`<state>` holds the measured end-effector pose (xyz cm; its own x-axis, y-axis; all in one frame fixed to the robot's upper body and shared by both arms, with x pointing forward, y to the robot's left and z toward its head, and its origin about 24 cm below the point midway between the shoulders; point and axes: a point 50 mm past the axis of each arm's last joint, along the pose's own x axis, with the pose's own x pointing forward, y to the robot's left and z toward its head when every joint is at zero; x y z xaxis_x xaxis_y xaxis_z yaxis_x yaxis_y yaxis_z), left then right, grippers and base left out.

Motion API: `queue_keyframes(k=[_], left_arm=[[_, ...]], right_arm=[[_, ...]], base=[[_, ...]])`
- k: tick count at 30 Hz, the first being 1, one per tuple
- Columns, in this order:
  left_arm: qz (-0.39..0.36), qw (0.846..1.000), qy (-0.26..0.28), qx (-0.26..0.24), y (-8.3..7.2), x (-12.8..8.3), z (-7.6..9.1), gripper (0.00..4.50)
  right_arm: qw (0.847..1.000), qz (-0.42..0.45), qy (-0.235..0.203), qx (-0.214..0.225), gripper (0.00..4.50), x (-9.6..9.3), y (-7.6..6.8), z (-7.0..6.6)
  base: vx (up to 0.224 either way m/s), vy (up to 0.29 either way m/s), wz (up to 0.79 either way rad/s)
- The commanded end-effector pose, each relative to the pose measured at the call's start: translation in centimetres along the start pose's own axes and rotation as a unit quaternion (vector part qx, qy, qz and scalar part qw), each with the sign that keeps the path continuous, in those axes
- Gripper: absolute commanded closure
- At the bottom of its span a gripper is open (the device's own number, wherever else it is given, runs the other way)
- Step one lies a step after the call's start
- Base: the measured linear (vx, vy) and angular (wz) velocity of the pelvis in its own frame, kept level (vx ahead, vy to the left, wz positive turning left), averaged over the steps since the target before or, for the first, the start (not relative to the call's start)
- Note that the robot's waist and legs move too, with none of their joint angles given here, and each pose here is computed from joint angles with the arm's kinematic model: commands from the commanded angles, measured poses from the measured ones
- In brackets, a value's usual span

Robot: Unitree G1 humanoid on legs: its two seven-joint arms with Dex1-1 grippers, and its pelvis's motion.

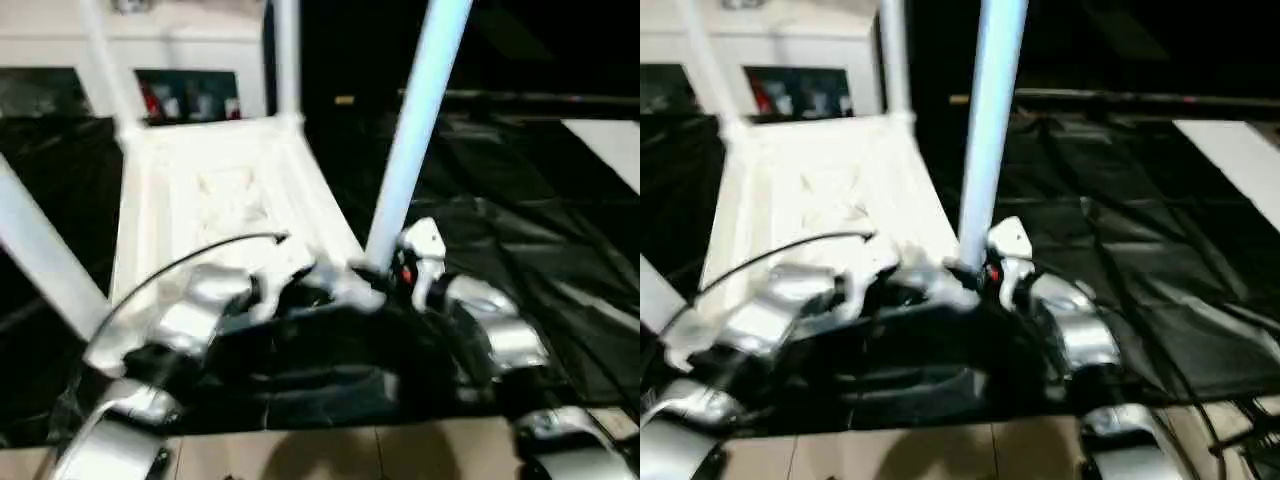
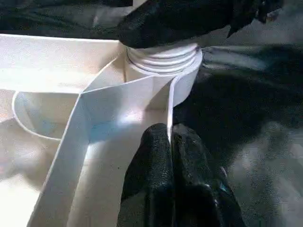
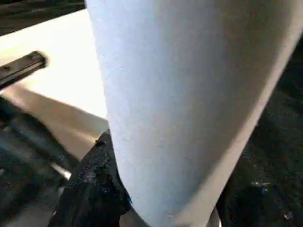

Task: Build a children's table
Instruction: Rotate leg to tighten

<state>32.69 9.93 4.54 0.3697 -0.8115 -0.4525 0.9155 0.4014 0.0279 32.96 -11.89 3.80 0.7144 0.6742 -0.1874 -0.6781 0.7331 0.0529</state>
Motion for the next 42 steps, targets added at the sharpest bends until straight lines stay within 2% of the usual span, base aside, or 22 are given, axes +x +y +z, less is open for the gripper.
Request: queue_keyframes(k=[1,4,6,8,11,14,16,18,19,20,23,28,30,35,39,40,42], left_arm=[[0.030,0.999,-0.038,-0.011,-0.3,2.2,2.1,4.50],[0.018,0.999,-0.051,-0.011,-1.0,3.4,2.8,4.50],[0.016,0.998,-0.052,-0.010,-1.1,3.5,2.9,4.50],[-0.005,0.999,-0.054,-0.004,-1.2,3.3,3.0,4.50],[-0.039,0.998,-0.050,0.007,-1.3,2.3,2.5,4.50],[-0.059,0.997,-0.042,0.016,-1.3,1.6,2.0,4.50],[-0.104,0.994,-0.031,0.027,-1.4,0.1,1.4,4.50],[-0.113,0.993,-0.027,0.028,-1.5,-0.2,1.2,4.50],[-0.130,0.991,-0.018,0.034,-1.5,-1.0,0.9,4.50],[-0.130,0.991,-0.018,0.034,-1.5,-1.0,0.9,4.50],[-0.170,0.984,0.013,0.043,-1.6,-2.8,-0.1,4.50],[-0.200,0.978,0.033,0.042,-1.8,-4.2,-0.8,4.50],[-0.201,0.978,0.034,0.042,-1.9,-4.3,-0.8,4.50],[-0.198,0.979,0.031,0.045,-1.9,-4.6,-0.7,4.50],[-0.165,0.985,0.022,0.048,-1.5,-4.0,-0.4,4.50],[-0.122,0.991,0.012,0.045,-1.0,-3.4,-0.1,4.50],[-0.100,0.994,0.005,0.042,-0.7,-3.0,0.0,4.50]], right_arm=[[0.998,-0.014,0.043,0.041,2.49,1.6,2.3,-2.3],[0.999,0.014,0.026,0.043,2.49,3.0,4.2,-1.8],[0.999,0.018,0.020,0.045,1.95,3.2,4.4,-1.7],[0.997,0.051,0.009,0.050,1.79,3.4,4.7,-1.1],[0.995,0.100,0.014,0.015,1.53,2.4,4.0,-0.7],[0.990,0.140,0.017,0.007,1.53,1.4,3.4,-0.6],[0.980,0.195,0.023,-0.017,1.53,-0.5,2.1,-0.4],[0.979,0.203,0.025,-0.023,1.53,-0.9,1.8,-0.3],[0.973,0.227,0.039,-0.030,1.53,-2.0,1.1,-0.4],[0.973,0.227,0.039,-0.030,1.53,-2.0,1.1,-0.4],[0.963,0.255,0.072,-0.048,1.53,-3.5,-0.2,-0.3],[0.954,0.279,0.086,-0.066,1.53,-4.3,-0.6,-0.2],[0.953,0.282,0.086,-0.067,1.78,-4.3,-0.6,-0.1],[0.948,0.305,0.071,-0.059,1.97,-3.9,0.2,0.2],[0.952,0.294,0.065,-0.049,2.04,-3.6,0.7,-0.3],[0.966,0.246,0.059,-0.050,2.04,-3.0,0.7,-0.7],[0.975,0.209,0.056,-0.052,2.04,-2.6,0.5,-1.0]], base=[[0.000,0.000,0.00],[0.000,0.000,0.00],[0.000,0.000,0.00],[0.000,0.000,0.00],[0.000,0.000,0.00],[0.000,0.000,0.00],[0.000,0.000,0.00],[0.000,0.000,0.00],[0.000,0.000,0.00],[0.000,0.000,0.00],[0.000,0.000,0.00],[0.000,0.000,0.00],[0.000,0.000,0.00],[0.000,0.000,0.00],[0.000,0.000,0.00],[0.000,0.000,0.00],[0.000,0.000,0.00]])
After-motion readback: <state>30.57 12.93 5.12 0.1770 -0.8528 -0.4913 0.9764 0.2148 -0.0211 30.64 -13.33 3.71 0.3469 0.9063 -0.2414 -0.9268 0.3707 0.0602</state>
